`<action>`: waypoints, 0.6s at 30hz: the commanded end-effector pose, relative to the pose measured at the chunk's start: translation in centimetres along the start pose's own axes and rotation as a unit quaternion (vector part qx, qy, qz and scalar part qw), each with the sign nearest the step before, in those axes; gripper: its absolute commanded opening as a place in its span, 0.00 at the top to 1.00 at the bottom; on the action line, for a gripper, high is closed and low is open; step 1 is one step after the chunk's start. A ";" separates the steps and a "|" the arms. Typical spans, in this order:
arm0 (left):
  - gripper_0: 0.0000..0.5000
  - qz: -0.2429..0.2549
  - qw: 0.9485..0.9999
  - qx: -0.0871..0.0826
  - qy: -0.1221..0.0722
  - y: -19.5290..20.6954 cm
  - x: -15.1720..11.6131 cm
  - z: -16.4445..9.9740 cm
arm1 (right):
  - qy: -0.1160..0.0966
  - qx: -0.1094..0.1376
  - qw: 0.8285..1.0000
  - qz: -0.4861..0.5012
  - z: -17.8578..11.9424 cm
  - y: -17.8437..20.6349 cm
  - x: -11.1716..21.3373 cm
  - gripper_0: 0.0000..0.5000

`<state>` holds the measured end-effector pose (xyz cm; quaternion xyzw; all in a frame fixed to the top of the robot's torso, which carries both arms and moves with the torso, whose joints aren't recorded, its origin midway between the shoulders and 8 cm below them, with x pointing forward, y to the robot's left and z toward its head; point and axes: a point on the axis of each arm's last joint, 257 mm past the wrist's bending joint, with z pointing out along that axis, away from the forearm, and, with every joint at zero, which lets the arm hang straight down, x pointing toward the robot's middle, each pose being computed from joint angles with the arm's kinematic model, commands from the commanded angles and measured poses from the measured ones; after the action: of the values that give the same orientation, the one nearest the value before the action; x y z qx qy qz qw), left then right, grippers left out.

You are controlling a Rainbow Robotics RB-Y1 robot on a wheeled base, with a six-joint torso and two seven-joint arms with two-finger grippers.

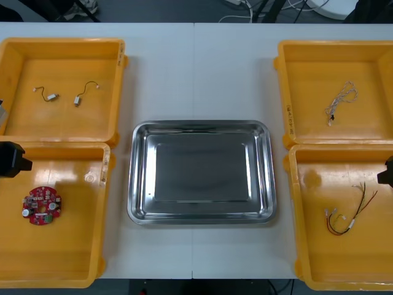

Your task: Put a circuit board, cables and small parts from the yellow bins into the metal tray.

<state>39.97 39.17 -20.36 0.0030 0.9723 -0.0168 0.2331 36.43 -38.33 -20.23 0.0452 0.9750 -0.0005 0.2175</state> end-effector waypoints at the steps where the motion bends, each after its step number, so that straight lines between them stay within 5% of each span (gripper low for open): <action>1: 0.00 0.030 0.999 -0.017 0.002 1.1 0.2 -1.3 | -0.008 -0.002 0.996 0.083 -0.3 0.0 0.8 0.00; 18: 0.00 0.007 1.000 -0.020 0.008 0.2 2.4 -0.8 | -0.003 -0.016 0.969 0.245 2.1 0.3 4.0 0.00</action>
<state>37.84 38.84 -21.32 0.0173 0.9758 -0.0047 0.2179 33.96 -37.37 -24.11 0.2250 0.9518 0.0556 0.2011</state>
